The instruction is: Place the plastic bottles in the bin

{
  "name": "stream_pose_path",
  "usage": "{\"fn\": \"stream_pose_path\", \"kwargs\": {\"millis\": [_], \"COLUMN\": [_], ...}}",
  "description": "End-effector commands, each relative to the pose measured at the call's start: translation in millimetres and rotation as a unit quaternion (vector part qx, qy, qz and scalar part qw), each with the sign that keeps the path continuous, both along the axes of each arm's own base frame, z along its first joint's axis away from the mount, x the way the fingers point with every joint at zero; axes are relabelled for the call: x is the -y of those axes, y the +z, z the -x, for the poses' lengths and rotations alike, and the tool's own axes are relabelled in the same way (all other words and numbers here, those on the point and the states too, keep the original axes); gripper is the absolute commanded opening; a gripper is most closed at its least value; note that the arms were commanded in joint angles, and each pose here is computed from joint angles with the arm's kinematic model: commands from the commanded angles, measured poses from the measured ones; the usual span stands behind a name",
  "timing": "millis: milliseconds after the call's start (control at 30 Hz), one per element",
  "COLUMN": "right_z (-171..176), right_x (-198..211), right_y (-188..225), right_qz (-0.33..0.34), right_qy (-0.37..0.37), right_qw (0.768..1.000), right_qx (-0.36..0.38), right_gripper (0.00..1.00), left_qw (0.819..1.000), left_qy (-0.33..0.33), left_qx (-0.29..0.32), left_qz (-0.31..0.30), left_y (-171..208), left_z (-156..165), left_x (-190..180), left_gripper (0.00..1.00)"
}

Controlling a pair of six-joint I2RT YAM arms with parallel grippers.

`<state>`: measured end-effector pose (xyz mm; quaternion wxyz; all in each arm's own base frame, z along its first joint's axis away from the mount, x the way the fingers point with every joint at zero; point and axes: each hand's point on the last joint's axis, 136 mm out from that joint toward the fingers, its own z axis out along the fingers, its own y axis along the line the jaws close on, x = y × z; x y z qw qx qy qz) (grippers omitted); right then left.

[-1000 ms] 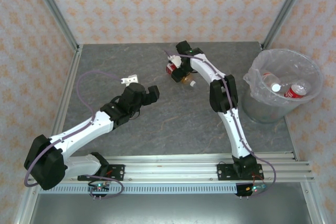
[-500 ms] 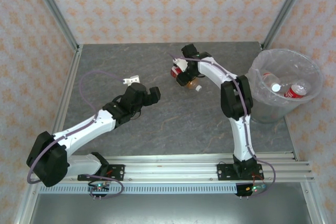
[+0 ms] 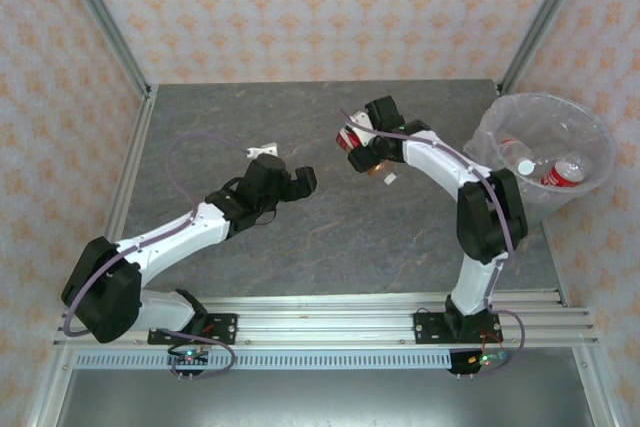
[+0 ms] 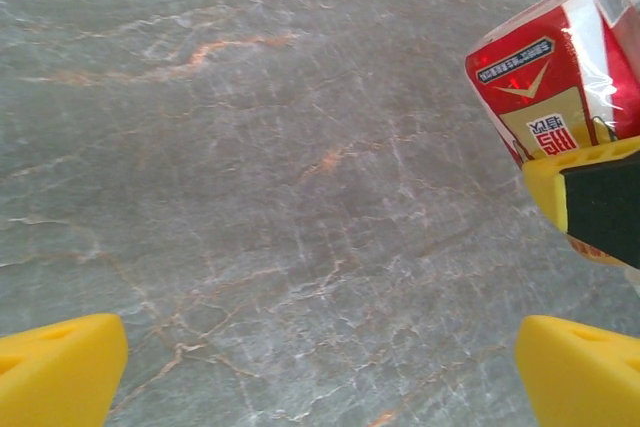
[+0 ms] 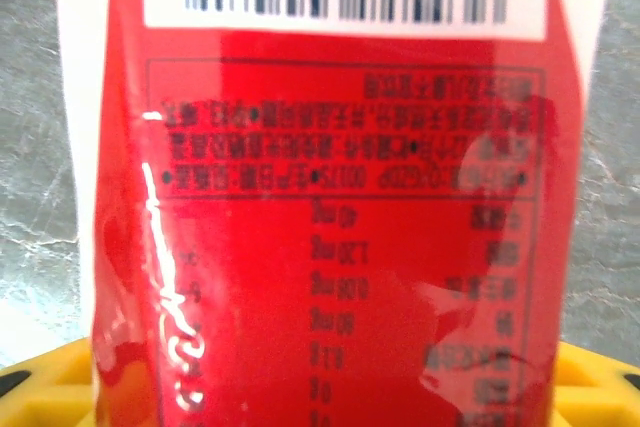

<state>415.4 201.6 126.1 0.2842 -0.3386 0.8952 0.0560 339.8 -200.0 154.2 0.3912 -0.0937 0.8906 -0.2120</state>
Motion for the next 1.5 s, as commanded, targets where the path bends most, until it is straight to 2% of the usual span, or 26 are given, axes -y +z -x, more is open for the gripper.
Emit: {"fn": "stream_pose_path", "kwargs": {"millis": [0, 533, 767, 1033, 1467], "right_z": [-1.4, 35.6, 46.3, 53.2, 65.0], "right_x": [-1.2, 19.8, 32.3, 70.0, 128.0], "right_y": [35.4, 95.9, 132.4, 209.4, 280.1], "right_qz": [-0.048, -0.105, -0.129, -0.140, -0.085], "right_qy": [-0.021, -0.049, -0.069, -0.154, -0.254], "right_qw": [0.997, 0.983, 0.968, 0.931, 0.879], "right_qx": [0.053, 0.143, 0.203, 0.299, 0.394], "right_gripper": [0.57, 0.56, 0.56, 0.54, 0.55], "left_qw": [0.999, 0.988, 0.981, 0.976, 0.968], "left_qy": [-0.029, -0.126, -0.158, -0.187, -0.224], "left_qx": [0.024, 0.039, 0.050, 0.054, 0.051], "left_qz": [0.035, 0.080, 0.100, 0.095, 0.103], "left_y": [21.4, 45.4, 62.7, 69.9, 72.7], "left_z": [-10.7, -9.5, -8.6, -4.6, -1.0], "left_x": [18.6, 71.0, 92.4, 107.3, 130.7], "left_gripper": [1.00, 1.00, 1.00, 1.00, 1.00]}}
